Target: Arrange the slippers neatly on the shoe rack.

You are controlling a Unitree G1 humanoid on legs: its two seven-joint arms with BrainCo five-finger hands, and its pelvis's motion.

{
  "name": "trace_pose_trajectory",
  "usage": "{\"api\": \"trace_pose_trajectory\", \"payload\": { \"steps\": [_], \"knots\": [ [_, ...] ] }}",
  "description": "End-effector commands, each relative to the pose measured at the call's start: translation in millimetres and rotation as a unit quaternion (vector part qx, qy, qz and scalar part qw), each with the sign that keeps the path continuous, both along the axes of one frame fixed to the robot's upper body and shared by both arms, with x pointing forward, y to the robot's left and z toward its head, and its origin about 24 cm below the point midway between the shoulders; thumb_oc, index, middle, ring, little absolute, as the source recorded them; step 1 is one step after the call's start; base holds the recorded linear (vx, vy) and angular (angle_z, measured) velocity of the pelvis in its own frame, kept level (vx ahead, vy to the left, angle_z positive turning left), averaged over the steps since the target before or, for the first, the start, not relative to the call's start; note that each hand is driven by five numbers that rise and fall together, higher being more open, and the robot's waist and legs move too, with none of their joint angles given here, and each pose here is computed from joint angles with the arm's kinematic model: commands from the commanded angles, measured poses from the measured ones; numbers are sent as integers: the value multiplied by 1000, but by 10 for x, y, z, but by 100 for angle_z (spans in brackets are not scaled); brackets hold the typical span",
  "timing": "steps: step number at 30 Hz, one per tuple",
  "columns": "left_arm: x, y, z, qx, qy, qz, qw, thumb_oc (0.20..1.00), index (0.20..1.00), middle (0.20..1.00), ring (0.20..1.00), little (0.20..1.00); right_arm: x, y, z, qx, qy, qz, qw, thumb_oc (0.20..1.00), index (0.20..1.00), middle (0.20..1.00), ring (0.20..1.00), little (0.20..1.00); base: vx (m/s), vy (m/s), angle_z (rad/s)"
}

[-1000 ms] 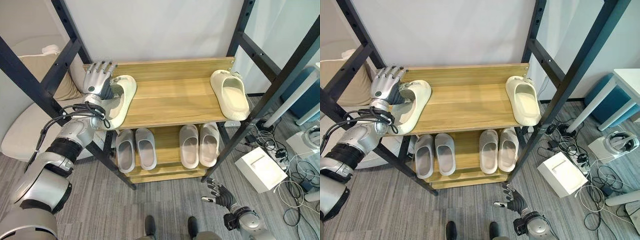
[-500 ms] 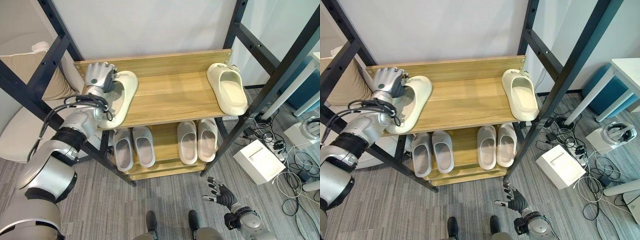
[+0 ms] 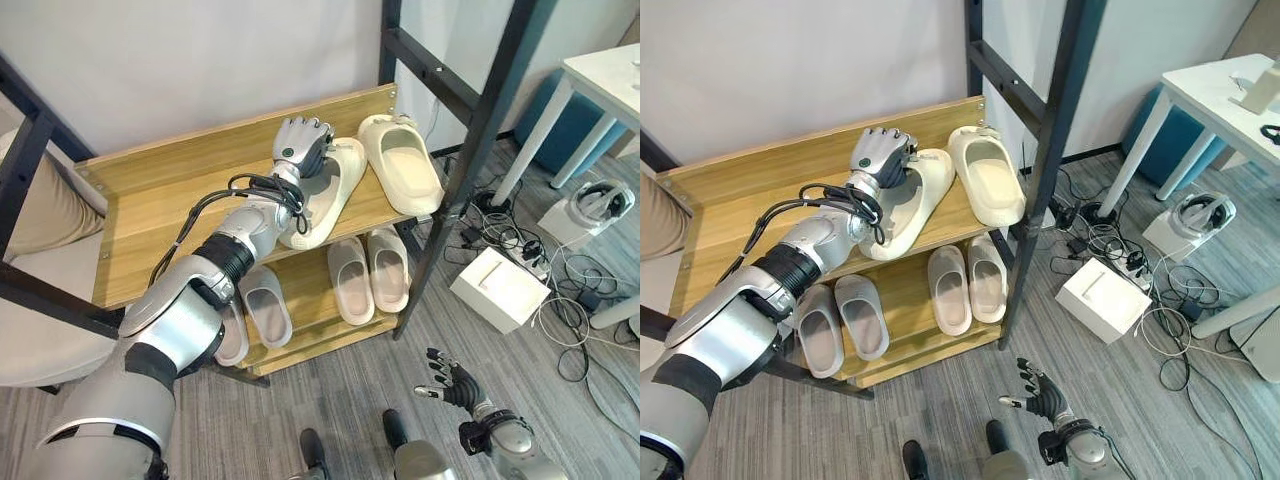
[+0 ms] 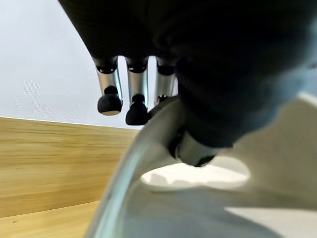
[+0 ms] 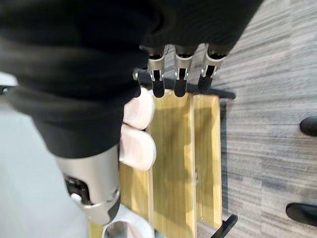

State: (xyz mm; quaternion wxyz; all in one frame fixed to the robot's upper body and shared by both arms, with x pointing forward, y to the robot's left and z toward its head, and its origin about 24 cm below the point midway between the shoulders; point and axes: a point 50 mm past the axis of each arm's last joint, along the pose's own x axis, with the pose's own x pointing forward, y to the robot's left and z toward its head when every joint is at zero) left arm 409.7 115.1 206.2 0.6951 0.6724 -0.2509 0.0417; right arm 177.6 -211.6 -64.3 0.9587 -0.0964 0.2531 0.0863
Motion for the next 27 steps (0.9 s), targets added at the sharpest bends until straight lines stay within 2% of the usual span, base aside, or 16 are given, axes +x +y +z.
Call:
{"api": "trace_pose_trajectory", "payload": {
  "steps": [1,6,13,18,19,20,27],
  "knots": [
    [106,105,447,-35,-34,39,998,200,200,200,200,200,148,-13,213,11,-58,-5,998,1000,1000,1000,1000,1000,-6,-37,-6],
    [144,193,368,-58,-9,67,996,200,200,200,200,200,138,-42,206,9,-55,-10,998,1000,1000,1000,1000,1000,7,-31,-7],
    [180,586,366,-116,22,147,982,200,200,200,200,200,102,25,182,22,-45,4,999,1000,1000,1000,1000,1000,4,-9,-1],
    [177,429,569,-122,-8,118,986,200,200,200,200,200,68,51,143,22,-32,18,999,1000,1000,1000,1000,1000,0,0,0],
    [177,369,575,-123,-10,108,986,319,319,319,319,319,69,55,142,21,-31,20,999,1000,1000,1000,1000,1000,0,0,0],
    [176,333,570,-123,-10,103,987,1000,1000,1000,1000,1000,68,53,140,21,-30,20,999,1000,1000,1000,1000,1000,15,-8,3],
    [122,-54,674,-101,-30,26,994,1000,1000,1000,1000,1000,96,0,141,12,-31,12,999,1000,1000,1000,1000,1000,3,-4,3]
  ]
}}
